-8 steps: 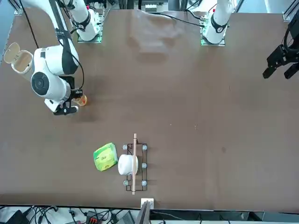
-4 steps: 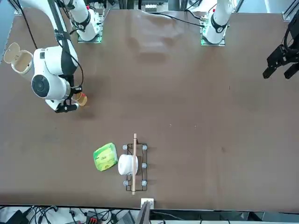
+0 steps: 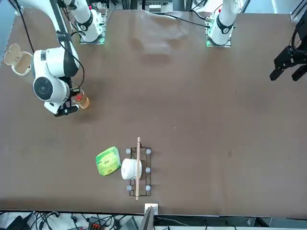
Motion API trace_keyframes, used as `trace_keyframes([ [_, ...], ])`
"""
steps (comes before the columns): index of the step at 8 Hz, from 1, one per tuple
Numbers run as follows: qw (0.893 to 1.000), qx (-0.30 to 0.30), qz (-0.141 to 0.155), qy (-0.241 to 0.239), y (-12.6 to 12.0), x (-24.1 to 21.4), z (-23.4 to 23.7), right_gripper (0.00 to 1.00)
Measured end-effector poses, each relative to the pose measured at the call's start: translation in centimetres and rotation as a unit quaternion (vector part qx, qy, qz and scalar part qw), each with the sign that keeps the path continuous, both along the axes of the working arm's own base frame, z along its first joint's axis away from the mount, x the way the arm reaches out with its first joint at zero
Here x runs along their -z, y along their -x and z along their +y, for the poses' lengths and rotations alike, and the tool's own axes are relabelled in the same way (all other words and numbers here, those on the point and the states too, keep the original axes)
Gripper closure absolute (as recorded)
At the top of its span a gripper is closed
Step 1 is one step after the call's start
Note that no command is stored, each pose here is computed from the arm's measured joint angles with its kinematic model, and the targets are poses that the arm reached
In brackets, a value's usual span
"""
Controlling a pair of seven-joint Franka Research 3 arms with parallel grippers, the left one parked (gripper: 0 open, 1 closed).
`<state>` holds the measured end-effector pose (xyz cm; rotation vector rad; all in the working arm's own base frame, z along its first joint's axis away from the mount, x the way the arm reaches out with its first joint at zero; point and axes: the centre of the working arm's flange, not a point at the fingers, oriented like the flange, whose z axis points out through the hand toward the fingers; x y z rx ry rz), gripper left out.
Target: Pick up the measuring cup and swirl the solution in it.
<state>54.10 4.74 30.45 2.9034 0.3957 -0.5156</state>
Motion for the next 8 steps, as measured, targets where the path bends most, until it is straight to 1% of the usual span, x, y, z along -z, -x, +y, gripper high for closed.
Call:
trace_keyframes([
  [1, 1.000, 0.005, -0.013, -0.006, -0.3, -0.1, 0.0, 0.98],
  [2, 0.999, 0.025, -0.024, -0.022, -0.6, -0.2, 0.1, 0.98],
  [4, 0.996, 0.065, -0.030, -0.050, -0.7, -0.3, 0.5, 0.98],
  [6, 0.995, 0.077, -0.023, -0.057, -0.5, -0.2, 0.6, 0.98],
  [8, 0.996, 0.066, -0.001, -0.058, 0.4, 0.6, 0.5, 0.98],
])
